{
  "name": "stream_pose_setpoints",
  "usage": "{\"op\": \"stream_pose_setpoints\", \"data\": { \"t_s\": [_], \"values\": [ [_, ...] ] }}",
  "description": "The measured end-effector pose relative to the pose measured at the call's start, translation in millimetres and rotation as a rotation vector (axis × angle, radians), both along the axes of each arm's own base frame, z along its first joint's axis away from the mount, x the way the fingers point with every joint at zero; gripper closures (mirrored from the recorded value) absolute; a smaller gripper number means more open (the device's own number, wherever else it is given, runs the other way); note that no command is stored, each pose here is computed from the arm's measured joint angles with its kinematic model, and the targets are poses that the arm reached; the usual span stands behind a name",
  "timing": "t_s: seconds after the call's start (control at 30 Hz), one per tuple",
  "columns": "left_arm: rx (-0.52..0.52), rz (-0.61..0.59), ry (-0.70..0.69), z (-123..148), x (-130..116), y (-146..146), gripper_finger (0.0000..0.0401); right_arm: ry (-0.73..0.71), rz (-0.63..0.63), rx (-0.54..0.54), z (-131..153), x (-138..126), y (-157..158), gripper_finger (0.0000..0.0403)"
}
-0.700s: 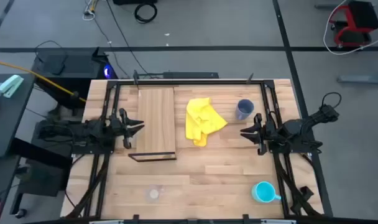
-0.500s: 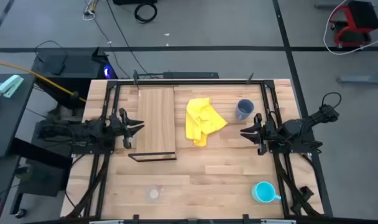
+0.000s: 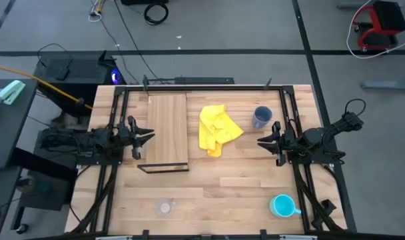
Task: Stack small to large cups/mugs on shelf
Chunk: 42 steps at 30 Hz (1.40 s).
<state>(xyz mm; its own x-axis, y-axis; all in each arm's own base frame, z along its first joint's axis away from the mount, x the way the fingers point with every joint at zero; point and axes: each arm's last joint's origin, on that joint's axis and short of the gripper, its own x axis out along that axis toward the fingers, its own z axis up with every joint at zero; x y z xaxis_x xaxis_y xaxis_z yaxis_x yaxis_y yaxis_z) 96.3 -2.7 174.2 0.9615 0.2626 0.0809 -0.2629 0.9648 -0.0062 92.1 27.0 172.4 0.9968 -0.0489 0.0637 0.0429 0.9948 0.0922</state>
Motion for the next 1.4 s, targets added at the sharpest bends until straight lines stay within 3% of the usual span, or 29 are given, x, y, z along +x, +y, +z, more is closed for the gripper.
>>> {"op": "stream_pose_setpoints", "data": {
  "t_s": [1.4],
  "values": [
    [0.0, 0.0, 0.0, 0.0, 0.0, 0.0, 0.0321, 0.0, 0.0, 0.0, 0.0, 0.0, 0.0, 0.0322]
  ]
}}
